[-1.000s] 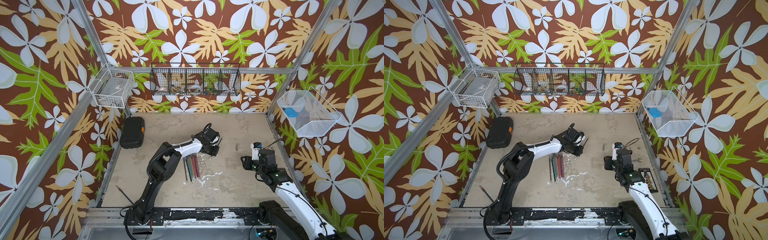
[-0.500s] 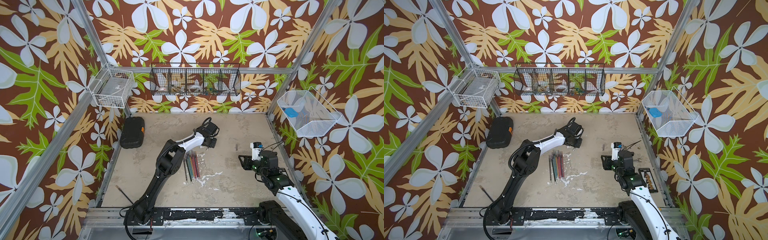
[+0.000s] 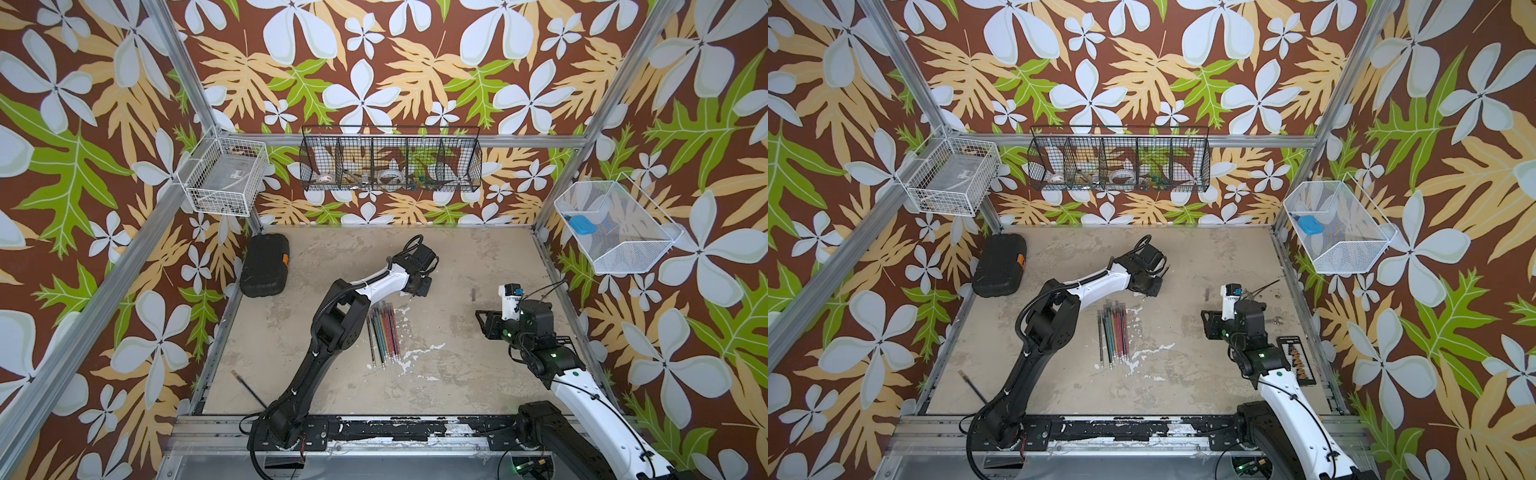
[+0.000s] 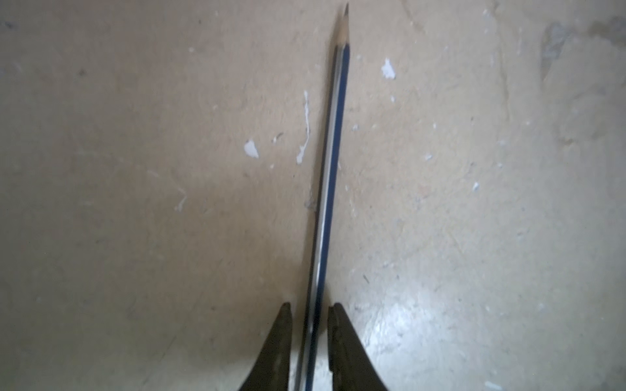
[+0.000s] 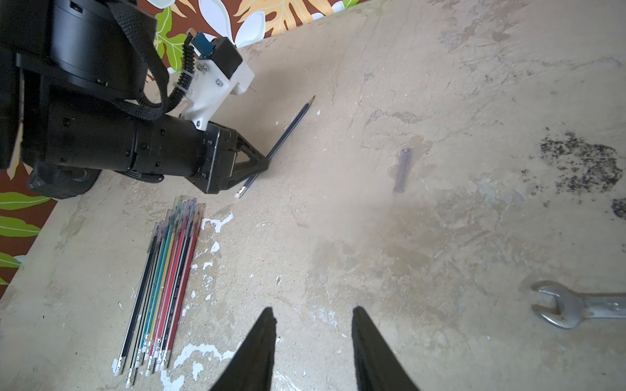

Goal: Remove the protective cover of the pencils
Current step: Place the pencil at the center of the board, then pick up the pencil from the center of the board.

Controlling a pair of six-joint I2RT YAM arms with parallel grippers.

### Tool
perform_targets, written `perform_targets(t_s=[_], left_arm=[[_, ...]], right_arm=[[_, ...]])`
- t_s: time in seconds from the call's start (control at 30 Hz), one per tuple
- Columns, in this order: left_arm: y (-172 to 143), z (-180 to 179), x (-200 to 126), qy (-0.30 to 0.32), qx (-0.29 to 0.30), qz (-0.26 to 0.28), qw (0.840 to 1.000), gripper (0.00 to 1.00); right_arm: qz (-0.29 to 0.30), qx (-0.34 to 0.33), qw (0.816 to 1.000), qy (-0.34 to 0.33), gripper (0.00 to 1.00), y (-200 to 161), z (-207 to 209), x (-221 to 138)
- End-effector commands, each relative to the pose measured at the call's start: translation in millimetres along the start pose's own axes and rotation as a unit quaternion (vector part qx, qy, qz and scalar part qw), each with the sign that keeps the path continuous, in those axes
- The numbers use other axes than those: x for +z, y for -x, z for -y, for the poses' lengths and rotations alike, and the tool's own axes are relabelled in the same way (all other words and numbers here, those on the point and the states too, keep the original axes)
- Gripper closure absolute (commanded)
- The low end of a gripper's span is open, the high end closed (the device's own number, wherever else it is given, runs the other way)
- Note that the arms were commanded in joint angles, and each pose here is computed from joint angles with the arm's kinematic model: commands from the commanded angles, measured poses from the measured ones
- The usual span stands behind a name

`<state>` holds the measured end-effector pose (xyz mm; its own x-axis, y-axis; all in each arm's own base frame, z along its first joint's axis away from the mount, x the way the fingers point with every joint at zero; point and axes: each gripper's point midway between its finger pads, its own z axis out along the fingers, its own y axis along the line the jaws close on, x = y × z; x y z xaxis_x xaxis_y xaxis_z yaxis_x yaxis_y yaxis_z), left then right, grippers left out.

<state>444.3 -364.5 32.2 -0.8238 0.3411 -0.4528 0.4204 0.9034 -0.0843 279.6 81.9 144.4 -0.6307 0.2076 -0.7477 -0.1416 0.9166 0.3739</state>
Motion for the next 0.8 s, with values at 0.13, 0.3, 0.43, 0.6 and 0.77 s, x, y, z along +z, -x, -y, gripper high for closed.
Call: perform_targets(t_s=[0.13,0.3,0.43,0.6,0.77], left_arm=[[28,9,-68,-0.043,0.007,0.060,0.997,0.74],[49,-5,-120,-0.090,0.001,0.135,0.987,0.75],[58,-30,-161,-0.163,-0.049,0.191,0.967,0.78],[74,-46,-218,-0.195,-0.070,0.267,0.941,0.80],[71,-50,-259,-0.186,-0.072,0.317,0.927,0.76]], right_arm=[[-0.015,-0.005,1.000,0.001,0.61,-1,0,6],[-0.056,-0.002,0.998,-0.008,0.64,-10,3,17],[-0.111,-0.021,0.993,-0.016,0.65,-24,-8,35],[-0.163,-0.068,0.984,0.002,0.65,-40,-58,69],[-0.204,-0.104,0.973,0.017,0.69,-46,-108,110]])
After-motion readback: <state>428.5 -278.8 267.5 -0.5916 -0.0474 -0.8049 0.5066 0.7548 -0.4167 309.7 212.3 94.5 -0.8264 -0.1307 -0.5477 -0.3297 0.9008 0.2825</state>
